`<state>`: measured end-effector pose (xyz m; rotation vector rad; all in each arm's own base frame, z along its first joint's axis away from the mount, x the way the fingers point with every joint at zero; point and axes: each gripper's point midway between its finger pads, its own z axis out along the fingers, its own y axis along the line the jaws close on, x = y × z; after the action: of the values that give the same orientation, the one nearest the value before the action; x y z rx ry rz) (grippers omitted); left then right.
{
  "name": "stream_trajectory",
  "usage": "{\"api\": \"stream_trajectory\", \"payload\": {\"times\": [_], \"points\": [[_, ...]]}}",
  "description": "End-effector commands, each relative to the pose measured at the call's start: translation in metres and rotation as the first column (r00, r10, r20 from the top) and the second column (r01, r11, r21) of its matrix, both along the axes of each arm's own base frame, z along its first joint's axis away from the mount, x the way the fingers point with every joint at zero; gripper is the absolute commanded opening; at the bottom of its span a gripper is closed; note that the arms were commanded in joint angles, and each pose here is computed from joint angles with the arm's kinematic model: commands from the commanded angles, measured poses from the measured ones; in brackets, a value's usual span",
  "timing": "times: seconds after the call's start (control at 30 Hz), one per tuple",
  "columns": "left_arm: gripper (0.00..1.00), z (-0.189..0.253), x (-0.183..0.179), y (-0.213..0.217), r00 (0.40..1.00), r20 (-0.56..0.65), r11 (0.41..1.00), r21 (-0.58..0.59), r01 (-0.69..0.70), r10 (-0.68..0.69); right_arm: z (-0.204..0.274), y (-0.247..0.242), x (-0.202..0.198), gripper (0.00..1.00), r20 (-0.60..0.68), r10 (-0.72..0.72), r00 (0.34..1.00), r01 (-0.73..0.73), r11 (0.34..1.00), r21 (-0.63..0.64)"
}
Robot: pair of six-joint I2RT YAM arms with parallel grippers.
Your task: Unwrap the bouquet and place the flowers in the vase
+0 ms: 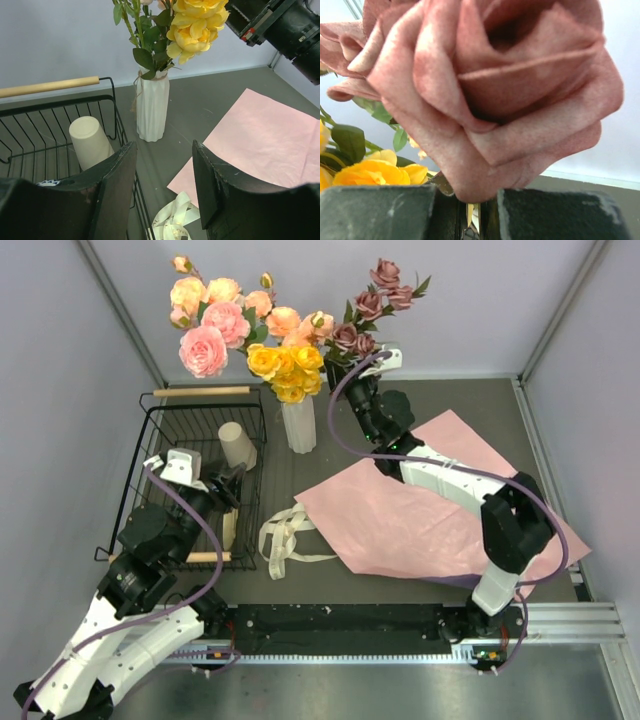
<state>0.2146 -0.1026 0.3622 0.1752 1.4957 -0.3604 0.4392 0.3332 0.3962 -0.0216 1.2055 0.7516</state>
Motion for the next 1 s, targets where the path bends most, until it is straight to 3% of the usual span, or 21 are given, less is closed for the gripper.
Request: {"api": "stream_trajectory", "payload": {"times": [0.0, 0.87, 0.97], "points": [[0.53, 0.003, 0.003, -0.004, 1.0, 0.012, 1.0, -0.026, 0.007, -0.006, -0.005, 0.021, -0.003, 0.0, 0.01, 0.027, 1.0, -0.027, 0.999, -0.046], [0.53, -0.002, 0.003, -0.002, 1.0, 0.004, 1.0, -0.013, -0.002, 0.002, -0.082, 0.07, 0.031, 0.0, -0.114, 0.01, 0.993, -0.024, 0.992, -0.124], [0.53, -0.001, 0.002, -0.001, 1.0, 0.004, 1.0, -0.015, -0.005, 0.005, -0.083, 0.071, 0.032, 0.08, -0.125, 0.006, 0.992, -0.023, 0.991, -0.132]]}}
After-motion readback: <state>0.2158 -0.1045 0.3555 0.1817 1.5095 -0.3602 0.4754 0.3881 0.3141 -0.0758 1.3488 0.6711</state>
